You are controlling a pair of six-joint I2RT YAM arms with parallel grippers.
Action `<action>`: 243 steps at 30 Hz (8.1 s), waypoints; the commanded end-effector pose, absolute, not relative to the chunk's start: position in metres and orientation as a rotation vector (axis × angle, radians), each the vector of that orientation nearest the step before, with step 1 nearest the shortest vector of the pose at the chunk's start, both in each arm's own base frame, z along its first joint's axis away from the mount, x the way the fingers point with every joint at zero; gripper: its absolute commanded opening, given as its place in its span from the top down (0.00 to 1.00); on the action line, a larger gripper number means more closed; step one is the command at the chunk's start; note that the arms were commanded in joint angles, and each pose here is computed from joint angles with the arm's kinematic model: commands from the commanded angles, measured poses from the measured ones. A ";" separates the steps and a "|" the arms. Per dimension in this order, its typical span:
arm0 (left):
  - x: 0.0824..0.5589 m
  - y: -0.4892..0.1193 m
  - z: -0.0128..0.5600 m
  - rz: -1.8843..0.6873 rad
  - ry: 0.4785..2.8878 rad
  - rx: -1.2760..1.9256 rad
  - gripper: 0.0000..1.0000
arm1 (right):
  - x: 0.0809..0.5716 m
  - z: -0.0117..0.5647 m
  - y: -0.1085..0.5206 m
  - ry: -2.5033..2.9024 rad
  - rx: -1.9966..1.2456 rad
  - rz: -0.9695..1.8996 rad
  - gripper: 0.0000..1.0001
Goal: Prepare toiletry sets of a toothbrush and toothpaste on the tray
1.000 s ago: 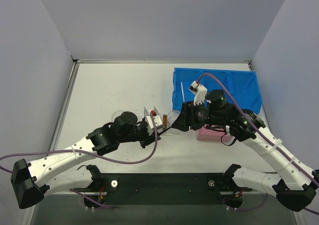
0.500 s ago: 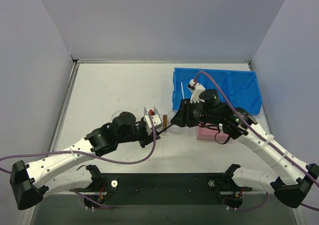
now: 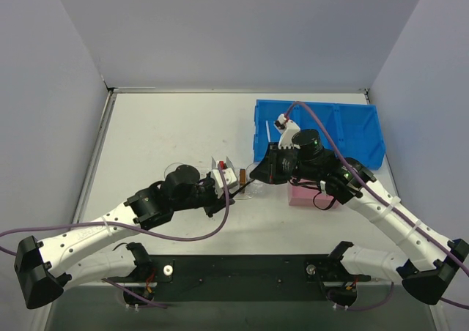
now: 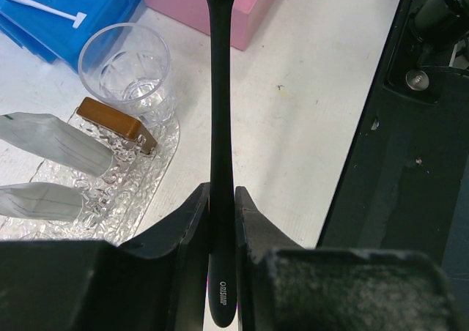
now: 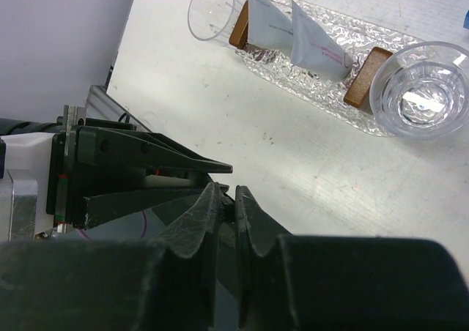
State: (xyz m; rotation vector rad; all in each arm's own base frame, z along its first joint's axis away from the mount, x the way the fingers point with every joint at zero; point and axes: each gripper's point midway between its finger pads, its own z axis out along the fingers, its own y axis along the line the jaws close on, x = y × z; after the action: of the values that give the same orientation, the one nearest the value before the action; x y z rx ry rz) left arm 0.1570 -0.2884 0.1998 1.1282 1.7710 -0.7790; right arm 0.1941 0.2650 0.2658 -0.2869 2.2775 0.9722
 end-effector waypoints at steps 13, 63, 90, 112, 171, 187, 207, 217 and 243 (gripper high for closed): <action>0.181 -0.284 0.234 -0.803 1.722 0.951 0.34 | 0.207 0.279 0.258 2.158 -0.300 0.895 1.00; 0.308 -0.048 0.250 -0.063 1.889 0.032 0.12 | 0.290 0.279 0.419 1.996 -0.896 0.443 1.00; 0.309 -0.051 0.250 -0.074 1.886 0.044 0.12 | 0.293 0.232 0.431 2.095 -0.933 0.430 1.00; 0.310 -0.052 0.249 -0.078 1.889 0.045 0.12 | 0.295 0.212 0.435 2.121 -0.969 0.397 1.00; 0.308 -0.037 0.255 -0.009 1.853 -0.012 0.13 | 0.281 0.269 0.400 2.006 -0.840 0.466 0.47; 0.315 -0.034 0.243 0.022 1.863 -0.005 0.13 | 0.385 0.232 0.210 2.250 -0.337 0.279 0.62; 0.322 -0.034 0.226 0.047 1.911 0.021 0.13 | 0.476 0.080 0.178 2.552 -0.347 0.054 0.77; 0.322 -0.032 0.225 0.057 1.906 0.021 0.13 | 0.490 0.050 0.173 2.596 -0.320 0.053 0.76; 0.321 -0.034 0.229 0.039 1.890 0.028 0.13 | 0.482 0.019 0.164 2.663 -0.254 -0.052 1.00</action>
State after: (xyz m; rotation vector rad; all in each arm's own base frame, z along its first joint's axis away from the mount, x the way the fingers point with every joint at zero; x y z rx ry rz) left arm 0.3158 -0.0353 0.2112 0.0390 1.9623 0.0477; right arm 0.4937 0.1692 0.0182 -0.2471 2.6311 -0.0244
